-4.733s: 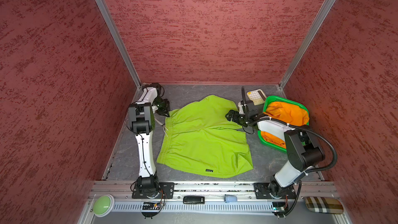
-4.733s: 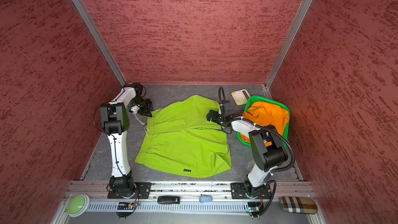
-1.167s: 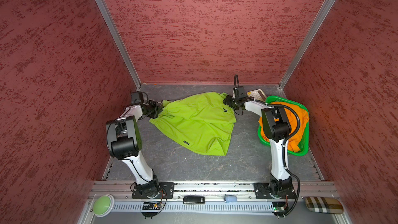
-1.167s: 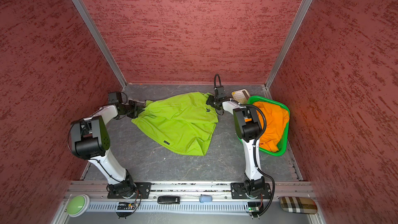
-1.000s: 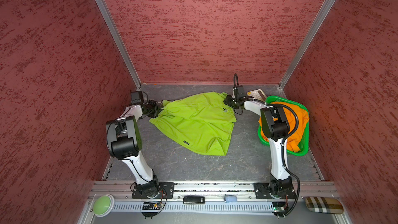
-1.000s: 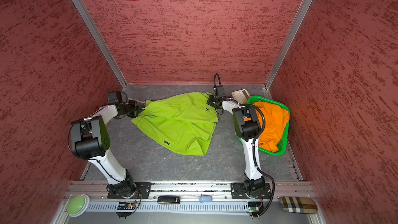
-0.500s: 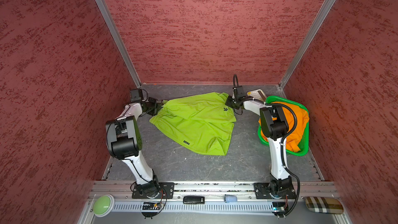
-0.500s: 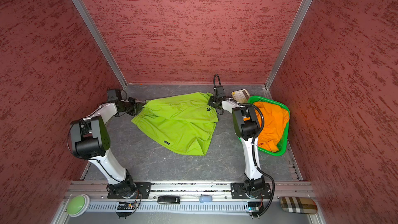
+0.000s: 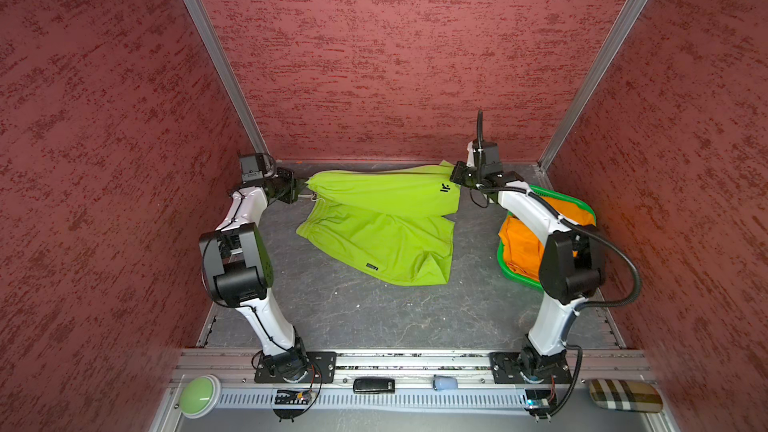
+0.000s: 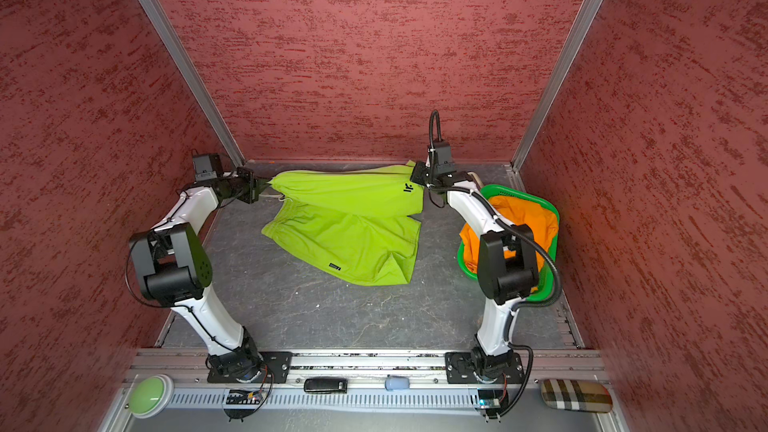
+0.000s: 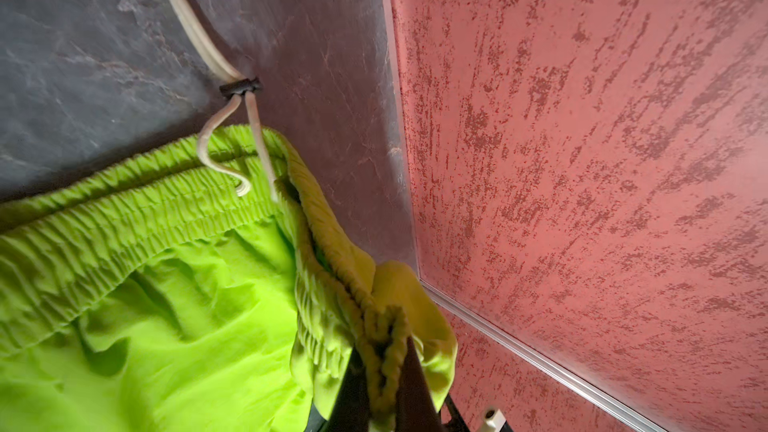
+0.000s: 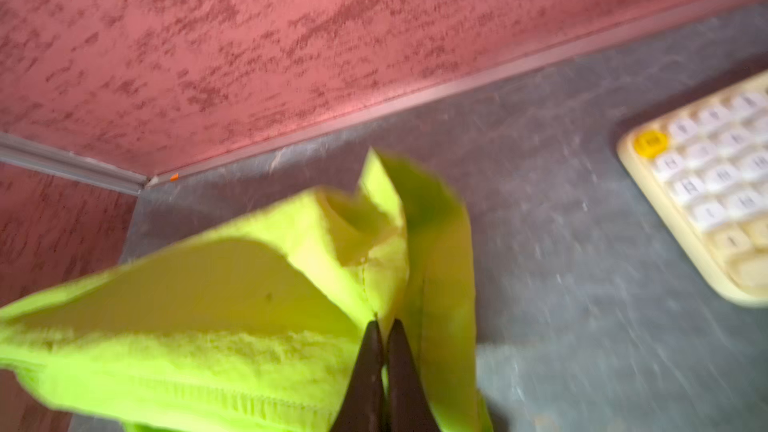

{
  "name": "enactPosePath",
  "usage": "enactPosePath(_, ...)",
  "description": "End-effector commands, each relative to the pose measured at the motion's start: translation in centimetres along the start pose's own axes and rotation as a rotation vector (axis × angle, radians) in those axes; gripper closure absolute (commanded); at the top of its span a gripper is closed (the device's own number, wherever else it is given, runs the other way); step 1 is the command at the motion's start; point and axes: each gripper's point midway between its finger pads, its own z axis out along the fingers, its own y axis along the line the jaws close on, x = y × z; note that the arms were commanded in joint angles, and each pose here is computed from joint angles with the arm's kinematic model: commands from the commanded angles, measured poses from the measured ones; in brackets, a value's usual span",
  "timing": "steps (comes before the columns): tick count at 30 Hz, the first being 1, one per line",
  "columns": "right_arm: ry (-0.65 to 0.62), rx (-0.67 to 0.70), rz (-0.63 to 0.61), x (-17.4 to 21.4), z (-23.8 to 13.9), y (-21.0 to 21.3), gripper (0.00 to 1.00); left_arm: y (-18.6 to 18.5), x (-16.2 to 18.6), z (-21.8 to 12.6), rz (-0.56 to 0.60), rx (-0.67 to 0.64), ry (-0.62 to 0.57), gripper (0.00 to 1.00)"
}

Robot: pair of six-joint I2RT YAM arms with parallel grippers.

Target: Fold and stack the shorts

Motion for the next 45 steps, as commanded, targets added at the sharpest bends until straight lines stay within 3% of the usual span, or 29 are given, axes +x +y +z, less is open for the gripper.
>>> enactPosePath(1, 0.121, 0.096, 0.004, 7.0, 0.8, -4.3, 1.00, 2.6, -0.7, -0.5, -0.035, -0.011, -0.033, 1.00)
enactPosePath(6, 0.215, 0.108, 0.033, 13.5, 0.3, -6.1, 0.91, 6.4, 1.0, 0.2, -0.063, -0.045, 0.005, 1.00)
enactPosePath(11, 0.216, 0.116, 0.078, 14.4, -1.6, -6.5, 0.73, 8.4, 2.6, 0.2, -0.055, -0.069, 0.032, 1.00)
enactPosePath(14, 0.208, 0.080, 0.149, 14.4, -2.6, -5.6, 0.44, 9.0, 3.0, 0.1, -0.056, -0.068, 0.037, 1.00)
enactPosePath(20, 0.160, 0.013, 0.321, 14.6, -4.5, -3.3, 0.01, 8.1, 3.1, 0.0, -0.039, -0.053, 0.036, 1.00)
enactPosePath(24, 0.142, -0.042, 0.451, 15.3, -4.5, -2.5, 0.01, 7.3, 3.3, 0.0, -0.026, -0.041, 0.030, 1.00)
enactPosePath(28, 0.146, 0.038, 0.408, 15.9, -3.1, -4.2, 0.02, 7.0, 3.7, 0.5, -0.024, -0.034, 0.044, 1.00)
enactPosePath(34, 0.172, 0.058, 0.382, 16.9, -1.1, -5.0, 0.30, 6.7, 3.8, 0.5, -0.019, -0.030, 0.051, 1.00)
enactPosePath(37, 0.193, 0.049, 0.394, 17.7, -0.2, -5.1, 0.40, 6.7, 3.7, 0.5, -0.022, -0.029, 0.052, 1.00)
enactPosePath(42, 0.167, 0.037, 0.385, 16.8, -0.3, -4.7, 0.67, 6.5, 3.6, 0.6, -0.020, -0.030, 0.051, 1.00)
enactPosePath(45, 0.158, 0.040, 0.356, 15.9, -0.5, -4.4, 0.77, 6.5, 3.5, 0.8, -0.022, -0.032, 0.049, 1.00)
